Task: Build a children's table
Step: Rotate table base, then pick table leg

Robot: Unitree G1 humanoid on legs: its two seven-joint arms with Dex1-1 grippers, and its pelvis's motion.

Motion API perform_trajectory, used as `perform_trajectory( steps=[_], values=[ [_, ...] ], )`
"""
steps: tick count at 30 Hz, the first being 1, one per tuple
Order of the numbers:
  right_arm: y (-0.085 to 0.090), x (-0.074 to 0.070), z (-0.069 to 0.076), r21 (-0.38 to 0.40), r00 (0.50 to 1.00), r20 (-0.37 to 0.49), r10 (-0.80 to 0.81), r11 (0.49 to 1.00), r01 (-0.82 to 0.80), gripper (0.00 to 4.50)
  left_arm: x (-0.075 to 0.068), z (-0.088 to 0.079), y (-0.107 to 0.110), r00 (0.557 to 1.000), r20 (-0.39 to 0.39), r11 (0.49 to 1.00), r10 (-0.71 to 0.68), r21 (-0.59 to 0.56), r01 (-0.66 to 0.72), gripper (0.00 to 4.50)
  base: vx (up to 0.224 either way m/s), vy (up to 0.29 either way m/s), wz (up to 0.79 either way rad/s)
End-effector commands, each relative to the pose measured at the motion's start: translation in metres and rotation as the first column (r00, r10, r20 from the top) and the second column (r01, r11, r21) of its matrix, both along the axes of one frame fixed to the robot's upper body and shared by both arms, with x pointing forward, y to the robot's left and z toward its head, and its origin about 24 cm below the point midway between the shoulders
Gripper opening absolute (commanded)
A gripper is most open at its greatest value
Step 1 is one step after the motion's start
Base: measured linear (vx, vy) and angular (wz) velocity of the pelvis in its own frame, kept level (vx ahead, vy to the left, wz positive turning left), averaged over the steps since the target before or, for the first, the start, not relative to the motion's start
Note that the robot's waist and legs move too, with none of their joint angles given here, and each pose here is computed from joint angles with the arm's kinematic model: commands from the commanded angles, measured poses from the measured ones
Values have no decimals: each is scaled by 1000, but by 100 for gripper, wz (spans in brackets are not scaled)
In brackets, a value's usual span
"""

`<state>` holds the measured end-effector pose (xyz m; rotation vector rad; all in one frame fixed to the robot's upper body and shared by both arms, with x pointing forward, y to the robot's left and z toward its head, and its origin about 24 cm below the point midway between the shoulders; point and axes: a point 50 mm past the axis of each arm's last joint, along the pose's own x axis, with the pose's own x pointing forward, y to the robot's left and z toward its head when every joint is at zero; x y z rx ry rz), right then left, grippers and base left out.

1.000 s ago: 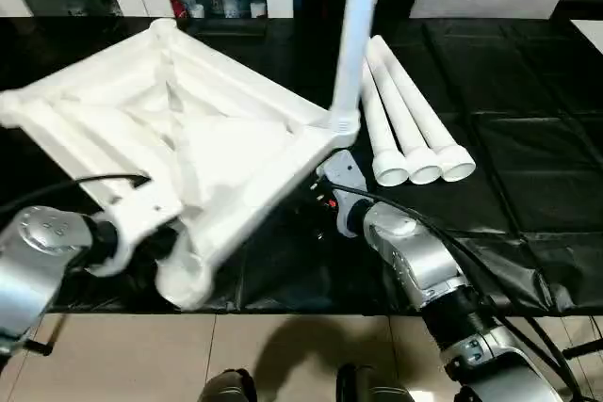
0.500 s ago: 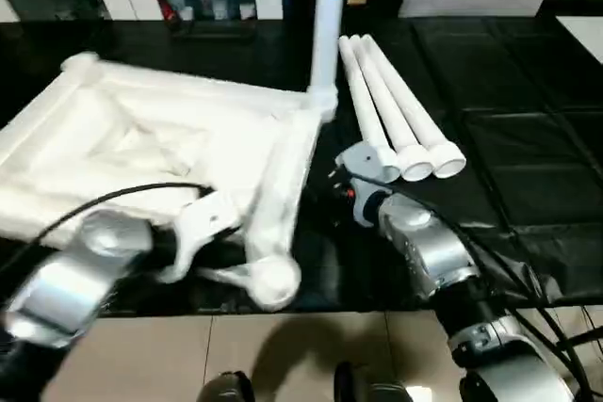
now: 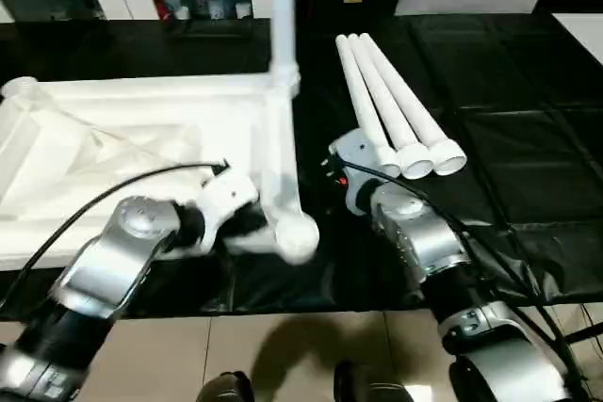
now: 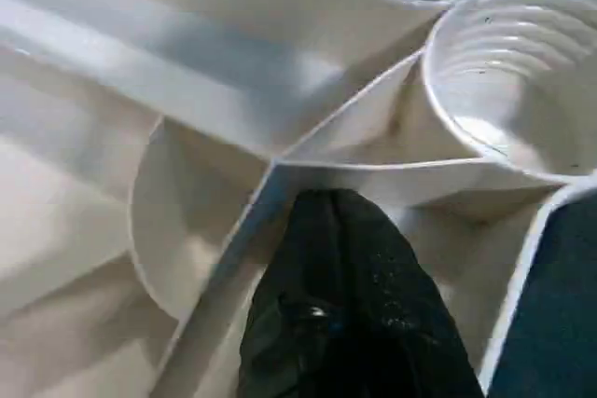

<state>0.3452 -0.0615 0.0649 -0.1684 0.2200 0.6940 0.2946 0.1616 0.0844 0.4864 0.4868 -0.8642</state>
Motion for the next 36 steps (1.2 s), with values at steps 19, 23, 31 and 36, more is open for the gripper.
perform_trajectory(
  steps=[19,23,31,36],
  values=[
    [-42,53,62,-9,922,17,-387,922,388,450,-3,47,12,970,228,980,82,-198,-37,110,0,0,0],
    [-51,62,62,-54,901,-18,-433,901,431,450,-9,52,10,974,220,979,60,-201,-15,144,0,0,0],
    [-51,68,57,-114,881,-134,-454,890,441,450,-20,56,7,977,208,984,38,-176,-1,209,0,0,0],
    [-46,67,56,-122,880,-185,-437,899,420,450,-23,57,10,979,199,987,45,-163,-12,209,0,0,0]
  ],
)
